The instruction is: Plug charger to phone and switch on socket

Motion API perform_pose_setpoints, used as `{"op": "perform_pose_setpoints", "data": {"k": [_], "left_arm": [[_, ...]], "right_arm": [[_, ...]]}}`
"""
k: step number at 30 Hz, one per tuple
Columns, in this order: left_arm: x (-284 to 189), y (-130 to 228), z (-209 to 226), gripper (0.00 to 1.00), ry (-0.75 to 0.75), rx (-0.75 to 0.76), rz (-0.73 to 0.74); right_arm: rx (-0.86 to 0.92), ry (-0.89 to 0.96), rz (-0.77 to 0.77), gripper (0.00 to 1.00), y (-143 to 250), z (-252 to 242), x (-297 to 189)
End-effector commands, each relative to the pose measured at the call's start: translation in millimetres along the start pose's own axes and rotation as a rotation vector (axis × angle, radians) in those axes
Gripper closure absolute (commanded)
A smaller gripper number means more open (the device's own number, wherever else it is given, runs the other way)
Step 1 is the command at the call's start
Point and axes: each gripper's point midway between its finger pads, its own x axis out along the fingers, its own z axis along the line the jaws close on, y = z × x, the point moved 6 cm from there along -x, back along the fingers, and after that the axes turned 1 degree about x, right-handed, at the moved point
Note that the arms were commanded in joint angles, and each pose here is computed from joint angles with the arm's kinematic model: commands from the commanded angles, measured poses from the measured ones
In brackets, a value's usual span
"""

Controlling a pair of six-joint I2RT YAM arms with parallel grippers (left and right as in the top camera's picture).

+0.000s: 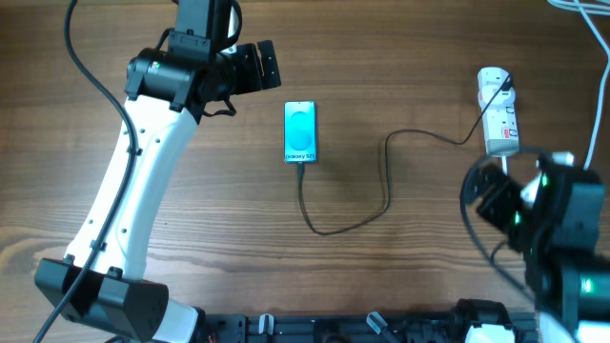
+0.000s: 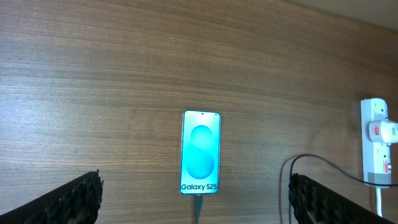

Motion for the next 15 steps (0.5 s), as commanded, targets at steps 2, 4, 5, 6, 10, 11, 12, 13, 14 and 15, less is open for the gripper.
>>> {"op": "perform_pose_setpoints", "data": {"k": [2, 4, 5, 6, 10, 11, 12, 13, 14, 15], "left_arm": [[3.9, 0.3, 2.6, 0.00, -0.012, -0.012, 0.004], [4.0, 0.4, 2.7, 0.00, -0.012, -0.012, 0.005], [3.9, 0.3, 2.6, 0.00, -0.012, -0.012, 0.004], [3.9, 0.3, 2.6, 0.00, -0.012, -0.012, 0.004], [3.9, 0.3, 2.6, 0.00, -0.012, -0.012, 0.004], [3.9, 0.3, 2.6, 0.00, -0.012, -0.012, 0.004], [3.9, 0.3, 2.6, 0.00, -0.012, -0.012, 0.004], [4.0, 0.4, 2.7, 0.00, -0.012, -0.012, 0.005], [3.9, 0.3, 2.6, 0.00, -0.012, -0.012, 0.004], [3.9, 0.3, 2.6, 0.00, -0.012, -0.011, 0.004]], "right_arm": [[0.013, -0.073, 0.081, 0.00, 26.1, -1.6, -12.1], [0.017, -0.074, 0.136, 0.00, 35.2, -3.2, -13.0], [0.020, -0.075, 0.158, 0.00, 38.2, -3.4, -13.0], [0.021, -0.072, 0.172, 0.00, 40.5, -4.2, -13.2], [0.020, -0.064, 0.170, 0.00, 40.4, -5.1, -13.0], [0.020, -0.064, 0.170, 0.00, 40.3, -5.1, -13.0], [0.020, -0.064, 0.170, 0.00, 40.3, -5.1, -13.0], [0.020, -0.064, 0.170, 0.00, 40.3, -5.1, -13.0], [0.020, -0.064, 0.170, 0.00, 40.3, -5.1, -13.0], [0.020, -0.064, 0.170, 0.00, 40.3, -5.1, -13.0]]}}
